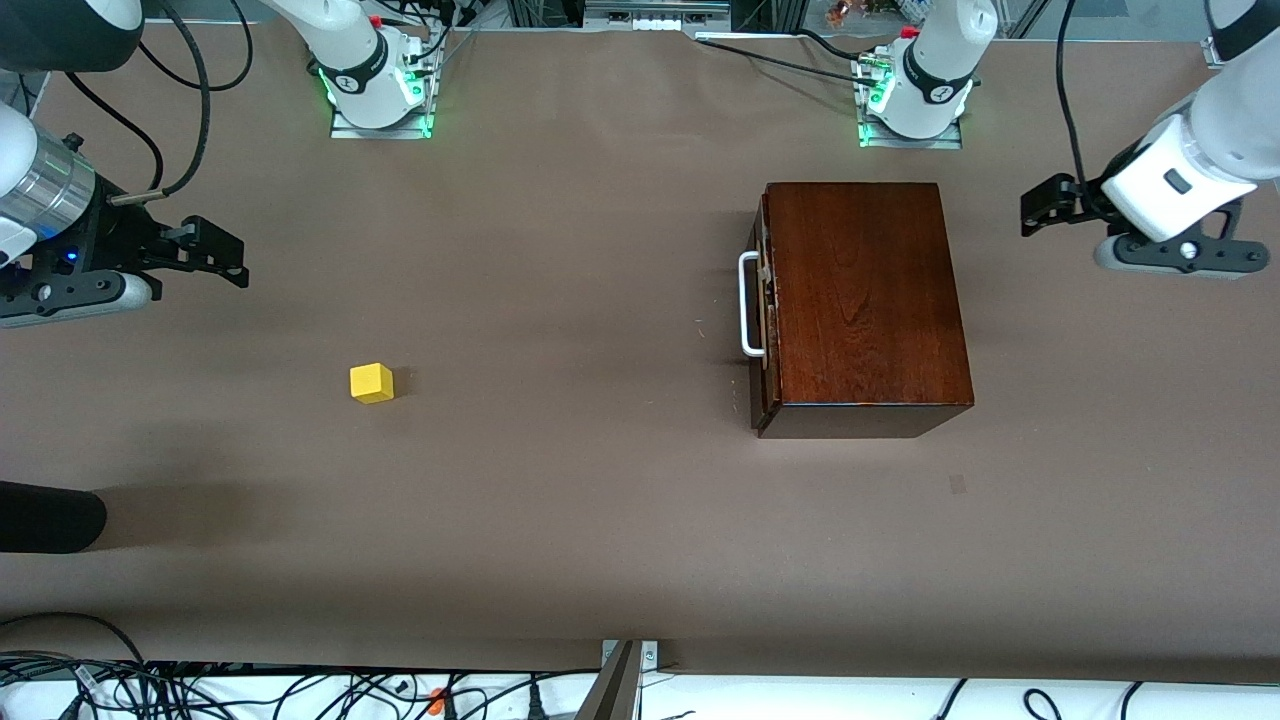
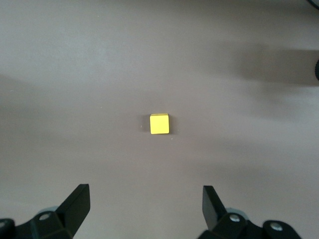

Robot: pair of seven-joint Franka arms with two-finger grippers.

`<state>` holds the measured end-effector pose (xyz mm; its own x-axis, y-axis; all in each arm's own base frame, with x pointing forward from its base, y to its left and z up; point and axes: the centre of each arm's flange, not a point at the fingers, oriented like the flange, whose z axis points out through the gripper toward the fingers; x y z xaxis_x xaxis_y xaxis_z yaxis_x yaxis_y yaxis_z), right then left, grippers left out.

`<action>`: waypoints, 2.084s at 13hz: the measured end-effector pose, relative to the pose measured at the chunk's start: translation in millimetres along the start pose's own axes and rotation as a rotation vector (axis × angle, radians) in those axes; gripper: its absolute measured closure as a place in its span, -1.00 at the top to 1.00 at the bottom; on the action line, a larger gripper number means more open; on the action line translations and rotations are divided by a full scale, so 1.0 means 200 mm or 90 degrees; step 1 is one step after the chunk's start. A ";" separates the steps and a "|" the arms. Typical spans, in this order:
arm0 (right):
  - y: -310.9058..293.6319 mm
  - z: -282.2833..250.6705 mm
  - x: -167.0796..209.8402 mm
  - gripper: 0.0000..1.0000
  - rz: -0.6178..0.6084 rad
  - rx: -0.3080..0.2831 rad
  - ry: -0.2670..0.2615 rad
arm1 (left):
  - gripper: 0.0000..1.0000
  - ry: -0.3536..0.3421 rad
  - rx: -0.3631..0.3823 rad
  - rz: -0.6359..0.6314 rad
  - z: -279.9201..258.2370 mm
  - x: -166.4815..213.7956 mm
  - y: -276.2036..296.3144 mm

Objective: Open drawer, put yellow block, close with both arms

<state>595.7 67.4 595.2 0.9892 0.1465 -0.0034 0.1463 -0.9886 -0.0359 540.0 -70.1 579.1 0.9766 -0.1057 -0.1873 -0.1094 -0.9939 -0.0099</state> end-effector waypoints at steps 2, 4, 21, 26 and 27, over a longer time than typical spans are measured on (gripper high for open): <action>0.00 0.00 0.00 1.00 0.000 0.000 0.000 | 1.00 -0.012 0.007 0.046 0.05 0.03 0.22; 0.00 0.00 0.00 1.00 0.000 0.000 0.000 | 1.00 -0.013 0.014 0.080 0.12 0.05 0.49; 0.00 0.00 0.00 1.00 0.000 0.000 0.000 | 1.00 0.029 0.083 0.007 1.00 0.02 1.92; -0.02 0.00 0.00 1.00 -0.004 0.000 0.000 | 1.00 0.038 0.143 0.017 1.15 0.03 1.91; -0.02 0.00 0.00 1.00 -0.004 0.000 0.000 | 1.00 0.040 0.160 0.013 1.20 0.03 1.90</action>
<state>595.3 71.3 595.2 0.9882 0.1532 -0.0033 0.1530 -0.9876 -0.0363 460.9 -440.7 339.2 0.9825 -0.1346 -0.1287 -0.1636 -0.9540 -0.2513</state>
